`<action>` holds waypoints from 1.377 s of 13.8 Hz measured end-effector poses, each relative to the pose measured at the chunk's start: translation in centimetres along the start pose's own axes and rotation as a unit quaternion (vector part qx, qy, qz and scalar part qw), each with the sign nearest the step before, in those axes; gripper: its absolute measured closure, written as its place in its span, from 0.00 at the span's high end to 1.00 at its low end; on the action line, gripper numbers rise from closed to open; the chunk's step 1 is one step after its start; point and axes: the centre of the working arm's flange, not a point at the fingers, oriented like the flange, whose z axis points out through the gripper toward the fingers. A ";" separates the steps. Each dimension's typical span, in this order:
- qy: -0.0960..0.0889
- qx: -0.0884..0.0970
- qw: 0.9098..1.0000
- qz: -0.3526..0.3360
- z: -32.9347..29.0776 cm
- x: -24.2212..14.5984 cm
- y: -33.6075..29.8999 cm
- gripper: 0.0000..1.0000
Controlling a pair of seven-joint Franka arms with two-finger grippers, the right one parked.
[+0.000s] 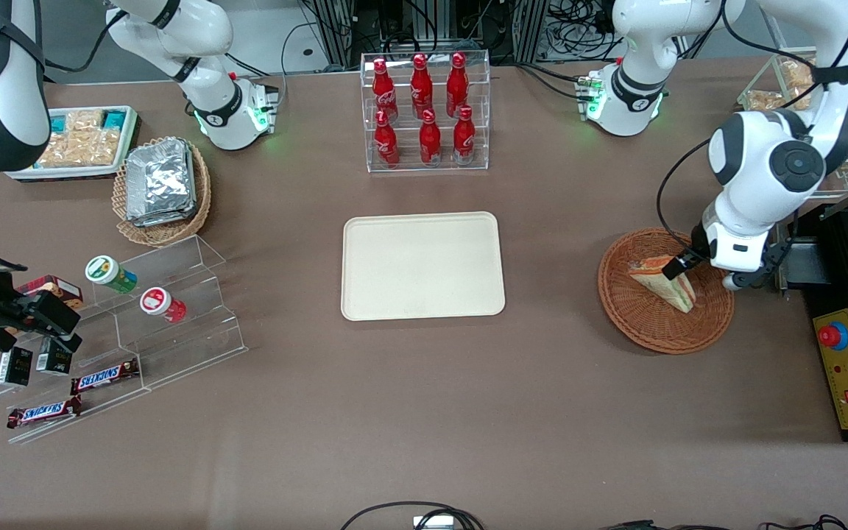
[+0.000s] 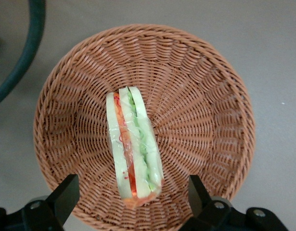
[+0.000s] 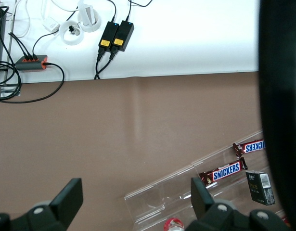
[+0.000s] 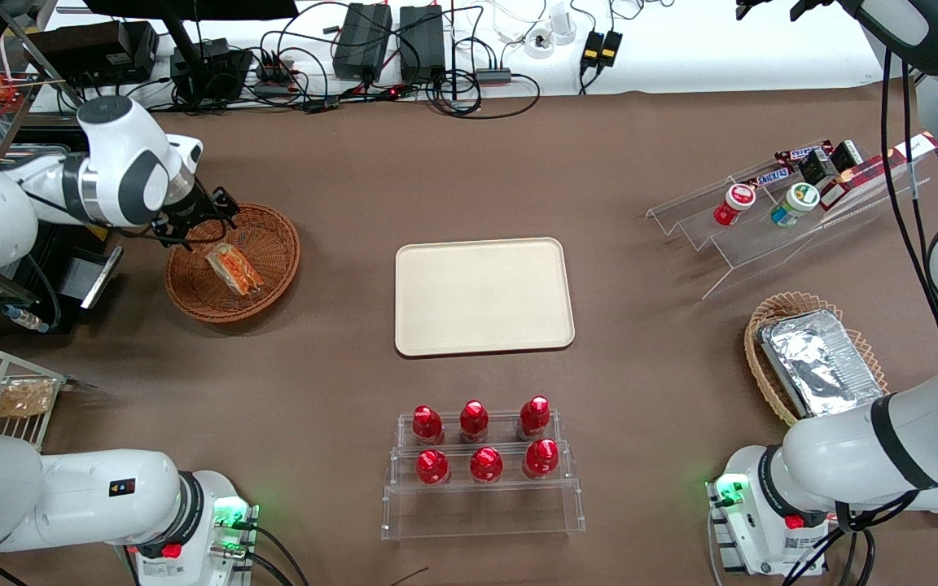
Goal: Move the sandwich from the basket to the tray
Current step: 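Lower the open left gripper around the sandwich and close it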
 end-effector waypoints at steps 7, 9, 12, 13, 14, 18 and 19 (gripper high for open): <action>0.003 -0.014 0.999 -0.043 6.0 -0.9 -0.6 1.00; 0.002 -0.017 0.999 -0.047 7.5 -1.3 -0.8 1.00; 0.000 -0.017 0.999 -0.052 8.2 -1.5 -0.8 0.96; 0.000 -0.017 0.998 -0.054 8.2 -1.5 -0.8 0.86; 0.000 -0.017 0.998 -0.055 8.2 -1.5 -0.8 0.74; 0.002 -0.018 0.998 -0.057 7.9 -1.4 -0.8 0.38; 0.002 -0.017 0.998 -0.057 7.6 -1.3 -0.8 0.36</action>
